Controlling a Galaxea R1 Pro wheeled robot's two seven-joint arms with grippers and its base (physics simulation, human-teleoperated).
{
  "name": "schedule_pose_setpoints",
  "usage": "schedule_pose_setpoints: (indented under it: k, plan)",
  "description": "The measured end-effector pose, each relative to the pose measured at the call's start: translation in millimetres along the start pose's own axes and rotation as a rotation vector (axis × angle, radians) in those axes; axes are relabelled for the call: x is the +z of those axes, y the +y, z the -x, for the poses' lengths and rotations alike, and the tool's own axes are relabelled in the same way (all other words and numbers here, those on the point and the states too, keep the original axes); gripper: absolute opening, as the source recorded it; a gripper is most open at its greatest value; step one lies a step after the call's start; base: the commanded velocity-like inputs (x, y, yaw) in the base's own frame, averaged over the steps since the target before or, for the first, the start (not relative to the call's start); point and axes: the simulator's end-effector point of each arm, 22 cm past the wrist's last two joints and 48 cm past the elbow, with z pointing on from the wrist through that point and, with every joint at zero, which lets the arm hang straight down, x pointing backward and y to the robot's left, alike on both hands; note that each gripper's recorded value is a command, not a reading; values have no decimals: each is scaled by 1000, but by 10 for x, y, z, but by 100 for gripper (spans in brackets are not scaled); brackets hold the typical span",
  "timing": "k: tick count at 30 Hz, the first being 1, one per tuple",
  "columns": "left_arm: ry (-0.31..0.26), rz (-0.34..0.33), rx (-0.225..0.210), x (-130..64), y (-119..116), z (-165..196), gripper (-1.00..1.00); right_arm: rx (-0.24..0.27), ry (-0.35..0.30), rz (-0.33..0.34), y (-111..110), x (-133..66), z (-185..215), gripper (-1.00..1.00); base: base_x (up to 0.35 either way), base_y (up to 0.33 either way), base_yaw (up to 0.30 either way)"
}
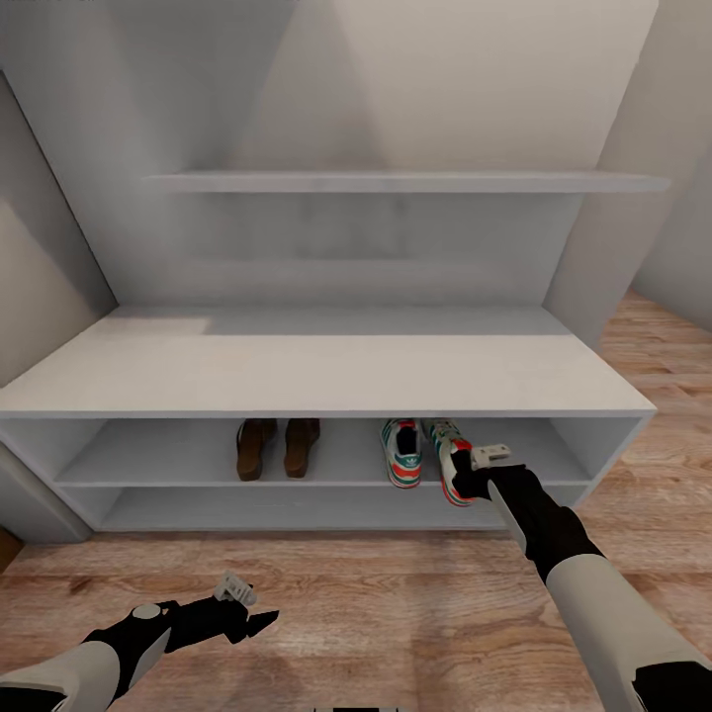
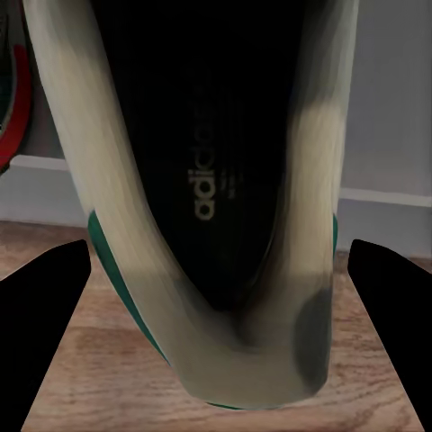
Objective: Pick up the two gym shoes and the two sandals from the corridor floor and place them onto the hallstand (shoe rack) in the corridor, making sure they are on the rack and not on the floor. Arrange them so the two gym shoes are next to each other and the two sandals are next to each other.
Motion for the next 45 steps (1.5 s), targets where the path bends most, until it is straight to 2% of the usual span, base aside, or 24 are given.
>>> schedule_pose_setpoints:
  k: [45]
  plan:
    - [-7, -1, 7, -27, -32, 48, 100, -11, -7, -13, -36, -64, 35, -100, 45, 0, 0]
